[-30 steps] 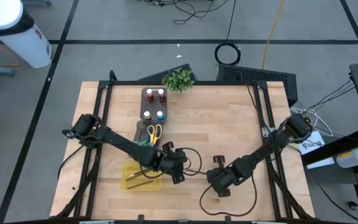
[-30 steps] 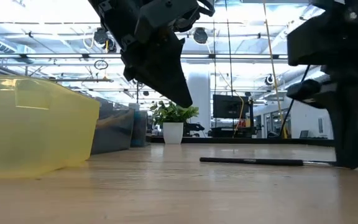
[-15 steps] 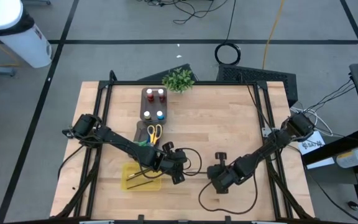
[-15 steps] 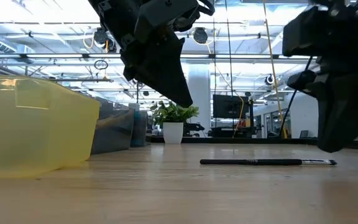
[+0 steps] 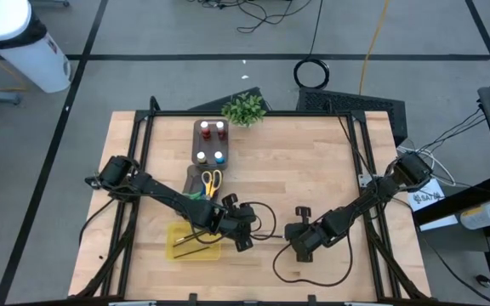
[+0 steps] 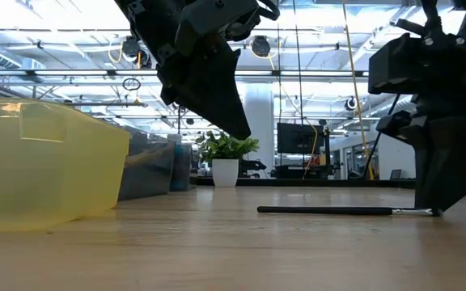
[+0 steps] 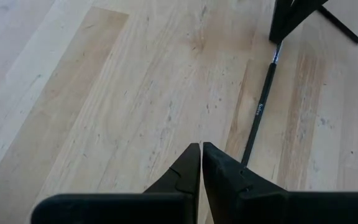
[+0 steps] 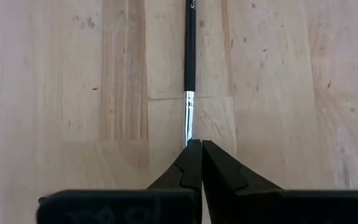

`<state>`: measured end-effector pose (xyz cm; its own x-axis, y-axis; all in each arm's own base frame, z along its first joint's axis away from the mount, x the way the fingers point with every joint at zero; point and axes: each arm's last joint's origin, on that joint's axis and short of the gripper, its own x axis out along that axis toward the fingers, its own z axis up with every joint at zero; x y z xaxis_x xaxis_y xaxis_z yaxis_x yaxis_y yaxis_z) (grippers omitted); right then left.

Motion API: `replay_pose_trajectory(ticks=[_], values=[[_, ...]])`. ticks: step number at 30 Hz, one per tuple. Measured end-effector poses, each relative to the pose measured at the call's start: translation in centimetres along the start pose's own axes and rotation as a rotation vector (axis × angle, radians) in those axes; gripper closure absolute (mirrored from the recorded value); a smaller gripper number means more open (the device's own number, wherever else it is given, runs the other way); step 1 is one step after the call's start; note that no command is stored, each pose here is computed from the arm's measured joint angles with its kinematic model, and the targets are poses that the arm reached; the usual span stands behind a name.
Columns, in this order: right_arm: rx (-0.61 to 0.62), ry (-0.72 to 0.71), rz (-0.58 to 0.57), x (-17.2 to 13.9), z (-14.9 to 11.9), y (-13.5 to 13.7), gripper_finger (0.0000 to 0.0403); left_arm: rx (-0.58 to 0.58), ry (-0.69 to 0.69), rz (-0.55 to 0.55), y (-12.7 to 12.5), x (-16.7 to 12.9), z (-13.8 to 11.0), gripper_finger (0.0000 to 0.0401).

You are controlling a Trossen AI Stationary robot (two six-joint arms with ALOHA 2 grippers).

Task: Pick & Place Paint Supplies
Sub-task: Put the black paint brush into the yellow bin

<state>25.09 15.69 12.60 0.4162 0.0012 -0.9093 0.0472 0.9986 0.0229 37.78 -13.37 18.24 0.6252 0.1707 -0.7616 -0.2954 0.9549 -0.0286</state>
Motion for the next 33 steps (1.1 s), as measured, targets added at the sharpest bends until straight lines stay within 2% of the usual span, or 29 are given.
replay_pose_trajectory(ticks=[10,15,33], values=[[0.04,-0.132,-0.059,-2.1,0.8,-0.4,0.0403,-0.004,-0.001,0.0,0.0,0.0,0.0,0.037],[0.015,-0.133,-0.004,-1.7,0.9,0.2,0.0403,-0.004,-0.005,0.006,0.0,0.0,0.0,0.037],[-0.112,-0.116,-0.11,-0.4,2.4,-2.9,0.0403,-0.006,-0.018,0.001,0.0,0.0,0.1,0.037]])
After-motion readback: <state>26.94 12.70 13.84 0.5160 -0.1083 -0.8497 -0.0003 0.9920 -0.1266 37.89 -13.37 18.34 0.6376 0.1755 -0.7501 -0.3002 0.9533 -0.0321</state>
